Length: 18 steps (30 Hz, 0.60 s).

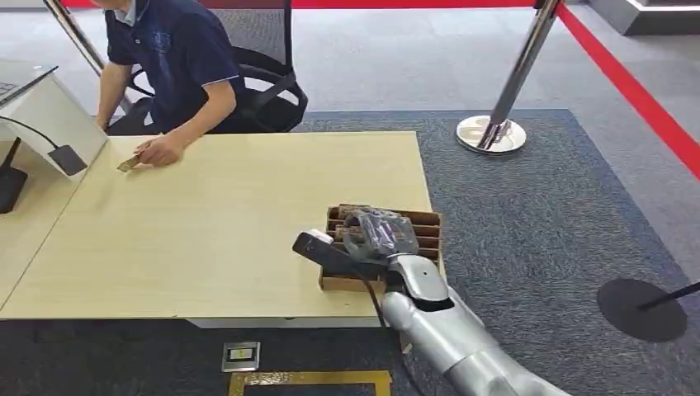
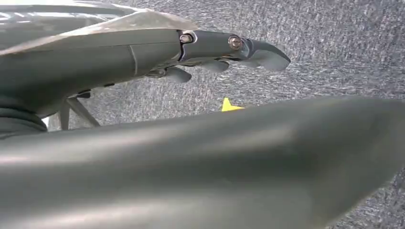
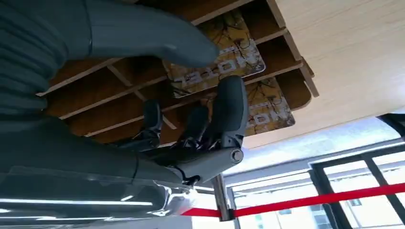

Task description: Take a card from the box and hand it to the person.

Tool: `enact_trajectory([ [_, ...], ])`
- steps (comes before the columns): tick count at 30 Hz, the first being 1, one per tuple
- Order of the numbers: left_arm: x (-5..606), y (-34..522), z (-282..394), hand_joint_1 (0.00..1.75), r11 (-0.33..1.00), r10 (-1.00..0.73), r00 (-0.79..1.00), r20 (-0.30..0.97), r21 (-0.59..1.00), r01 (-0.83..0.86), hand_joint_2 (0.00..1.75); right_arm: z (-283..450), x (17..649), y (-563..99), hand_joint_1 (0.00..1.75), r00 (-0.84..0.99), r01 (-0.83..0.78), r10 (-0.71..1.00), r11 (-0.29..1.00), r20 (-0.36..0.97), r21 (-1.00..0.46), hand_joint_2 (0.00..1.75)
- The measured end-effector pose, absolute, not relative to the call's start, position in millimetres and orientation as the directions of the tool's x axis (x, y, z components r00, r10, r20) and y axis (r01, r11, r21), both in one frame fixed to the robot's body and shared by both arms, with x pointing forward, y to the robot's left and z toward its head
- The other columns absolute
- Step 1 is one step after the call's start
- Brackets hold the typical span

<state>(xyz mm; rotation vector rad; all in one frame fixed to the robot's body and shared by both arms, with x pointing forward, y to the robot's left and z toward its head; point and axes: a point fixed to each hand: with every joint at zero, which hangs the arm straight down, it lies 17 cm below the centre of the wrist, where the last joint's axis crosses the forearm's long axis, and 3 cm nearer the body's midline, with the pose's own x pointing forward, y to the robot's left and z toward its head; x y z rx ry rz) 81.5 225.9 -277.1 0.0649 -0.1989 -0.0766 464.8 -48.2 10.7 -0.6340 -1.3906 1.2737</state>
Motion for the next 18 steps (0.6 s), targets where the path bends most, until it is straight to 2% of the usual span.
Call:
enact_trajectory([
  [9,81.4,225.9,-277.1,0.0,0.995,-0.082,0.978,0.194,0.072,0.069,0.0,12.7,465.7,-47.9,0.79,-0.266,-0.267,0.898,0.282,0.351,-0.922,1.75],
  [18,81.4,225.9,-277.1,0.0,0.995,-0.082,0.978,0.194,0.072,0.069,0.0,14.1,465.9,-48.0,0.79,-0.266,-0.263,0.897,0.285,0.354,-0.922,1.75],
])
